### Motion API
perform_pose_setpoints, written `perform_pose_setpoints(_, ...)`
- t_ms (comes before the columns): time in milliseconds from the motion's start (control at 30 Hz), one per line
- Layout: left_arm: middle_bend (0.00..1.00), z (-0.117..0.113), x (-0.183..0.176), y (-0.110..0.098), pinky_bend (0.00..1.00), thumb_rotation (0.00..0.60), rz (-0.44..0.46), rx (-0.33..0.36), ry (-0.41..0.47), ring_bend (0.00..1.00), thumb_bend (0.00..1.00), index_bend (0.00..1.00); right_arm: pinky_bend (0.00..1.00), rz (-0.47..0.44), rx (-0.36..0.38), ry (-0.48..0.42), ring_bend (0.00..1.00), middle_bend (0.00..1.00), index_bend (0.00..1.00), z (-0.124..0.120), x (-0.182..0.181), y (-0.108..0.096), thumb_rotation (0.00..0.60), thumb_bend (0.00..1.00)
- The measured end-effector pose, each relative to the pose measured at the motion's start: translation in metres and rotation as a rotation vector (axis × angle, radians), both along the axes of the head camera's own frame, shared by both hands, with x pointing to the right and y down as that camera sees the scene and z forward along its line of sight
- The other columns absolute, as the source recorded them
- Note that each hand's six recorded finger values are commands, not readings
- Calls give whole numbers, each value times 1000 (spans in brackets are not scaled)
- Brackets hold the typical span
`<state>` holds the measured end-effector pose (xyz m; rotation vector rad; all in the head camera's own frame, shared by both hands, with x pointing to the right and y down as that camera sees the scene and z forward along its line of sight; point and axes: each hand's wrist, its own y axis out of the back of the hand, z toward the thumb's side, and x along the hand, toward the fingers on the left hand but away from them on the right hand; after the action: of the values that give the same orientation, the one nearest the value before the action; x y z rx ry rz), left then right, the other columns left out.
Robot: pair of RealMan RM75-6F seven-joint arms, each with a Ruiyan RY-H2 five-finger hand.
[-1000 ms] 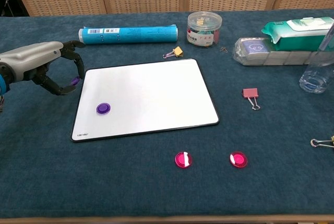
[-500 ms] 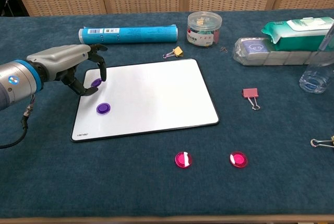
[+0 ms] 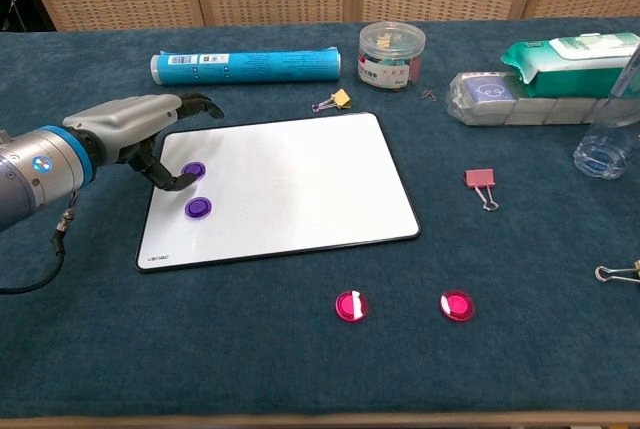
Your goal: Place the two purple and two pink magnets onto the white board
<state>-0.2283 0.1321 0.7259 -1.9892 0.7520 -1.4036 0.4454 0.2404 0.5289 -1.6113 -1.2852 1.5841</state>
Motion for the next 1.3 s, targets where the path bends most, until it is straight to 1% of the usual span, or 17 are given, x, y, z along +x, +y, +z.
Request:
perform_pose_setpoints(133,0,-2,-1,0,0,600,-3,0,8,0,341,40,0,-1,0,1,0,0,0,0,0,0,600,0)
perform_pose_setpoints(200,0,-5,-2,0,0,600,-9,4,21,0,297,21,0,0,0,2,0,0,0,0,0,0,600,0)
perform_pose_setpoints(367,0,-21,-20,-4,0,600,-12,46,40,0,117,0,0,-5,-4,6,0,0,0,1,0,1,600,0)
perform_pose_setpoints(433,0,-29,-32,-5,0,600,-15,63,43,0,85,0,0,-11,-9,11,0,0,0,3,-2,1,600,0)
perform_pose_setpoints(467,0,-36,-43,-6,0,600,-20,77,43,0,75,0,0,-16,-11,14,0,0,0,3,-2,2,600,0)
perform_pose_setpoints(600,0,-54,-75,-8,0,600,-45,109,45,0,67,0,0,-39,-16,26,0,0,0,6,-7,3,600,0)
perform_pose_setpoints(733,0,-77,-121,-6,0,600,-126,147,54,0,67,0,0,-94,-2,45,0,0,10,4,-15,1,600,0)
perform_pose_setpoints(867,0,-100,-155,9,0,600,-165,175,64,0,68,0,0,-138,18,54,0,0,59,0,-23,-1,600,0)
perform_pose_setpoints(967,0,-115,-180,23,0,600,-216,161,43,0,71,0,0,-193,9,49,0,0,116,3,-36,-2,600,0)
perform_pose_setpoints(1100,0,-133,-186,35,0,600,-255,128,43,0,81,0,0,-308,-9,33,0,0,229,10,-67,-4,600,0)
perform_pose_setpoints(1133,0,-138,-188,37,0,600,-261,130,40,0,82,0,0,-327,-14,20,0,0,249,12,-74,-4,600,0)
perform_pose_setpoints(1300,0,-162,-192,43,0,600,-281,172,34,0,84,0,0,-430,-56,-50,0,0,278,26,-118,-9,600,0)
